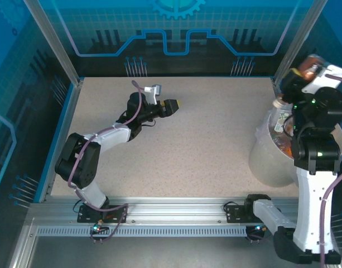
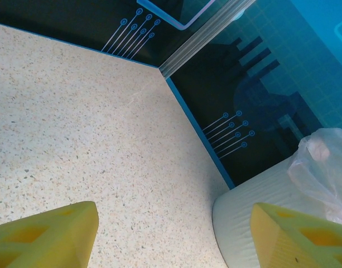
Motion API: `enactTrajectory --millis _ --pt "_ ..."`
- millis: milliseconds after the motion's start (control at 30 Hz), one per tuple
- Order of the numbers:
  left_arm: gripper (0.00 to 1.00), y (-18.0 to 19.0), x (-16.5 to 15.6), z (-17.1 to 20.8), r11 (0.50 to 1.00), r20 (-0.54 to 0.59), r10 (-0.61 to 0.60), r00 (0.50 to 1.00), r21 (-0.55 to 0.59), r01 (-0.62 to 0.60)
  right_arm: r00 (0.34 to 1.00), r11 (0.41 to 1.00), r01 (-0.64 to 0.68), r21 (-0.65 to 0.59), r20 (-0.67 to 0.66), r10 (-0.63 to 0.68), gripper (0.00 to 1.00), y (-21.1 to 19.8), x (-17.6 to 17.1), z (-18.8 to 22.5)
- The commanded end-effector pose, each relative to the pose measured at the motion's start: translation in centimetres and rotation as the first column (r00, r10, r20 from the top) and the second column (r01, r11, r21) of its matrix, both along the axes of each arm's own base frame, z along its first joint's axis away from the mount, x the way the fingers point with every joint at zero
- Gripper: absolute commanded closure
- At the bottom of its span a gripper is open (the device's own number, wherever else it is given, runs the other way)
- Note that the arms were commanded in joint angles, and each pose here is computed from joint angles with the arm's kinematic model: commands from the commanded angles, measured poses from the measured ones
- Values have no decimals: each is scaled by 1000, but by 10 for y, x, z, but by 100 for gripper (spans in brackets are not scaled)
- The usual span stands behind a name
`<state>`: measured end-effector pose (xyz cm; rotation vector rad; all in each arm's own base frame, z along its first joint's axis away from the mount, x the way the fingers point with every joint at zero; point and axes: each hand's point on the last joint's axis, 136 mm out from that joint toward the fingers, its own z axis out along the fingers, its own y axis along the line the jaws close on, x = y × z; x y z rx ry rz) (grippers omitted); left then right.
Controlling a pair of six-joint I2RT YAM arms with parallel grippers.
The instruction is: Put the plastic bottles in the bin
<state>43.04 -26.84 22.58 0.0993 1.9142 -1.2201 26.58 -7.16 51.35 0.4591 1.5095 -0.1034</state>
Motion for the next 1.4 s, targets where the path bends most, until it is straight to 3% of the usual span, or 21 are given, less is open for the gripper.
enactTrajectory --millis 0,100,300,533,767,933,1067,1300,1367 --pt "27 1 -9 9 1000 34 3 999 29 -4 983 983 184 5 -29 -184 68 -43 -12 -9" --pt "27 3 -12 10 999 40 9 999 52 -11 953 954 300 30 -48 -298 68 -77 -23 -18" --pt "27 9 -17 2 995 30 20 999 95 -23 927 916 375 142 -85 -367 68 -120 -26 -50" --pt "27 10 -17 -1 996 20 28 999 86 -29 937 915 348 206 -83 -338 67 -129 -5 -96" --pt "27 10 -19 1 995 15 25 1000 96 -27 948 926 317 207 -60 -311 65 -122 24 -117" --pt "27 13 -21 4 994 21 38 999 102 -40 913 882 404 243 -174 -370 45 -121 21 -151" --pt "27 13 -21 6 993 22 37 999 108 -40 913 887 387 252 -237 -331 28 -112 17 -163" --pt "27 9 -17 10 993 25 24 999 111 -26 909 911 363 195 -288 -301 1 -98 -4 -130" --pt "27 6 -16 10 994 24 19 1000 110 -22 914 918 348 190 -288 -287 0 -94 -8 -121"
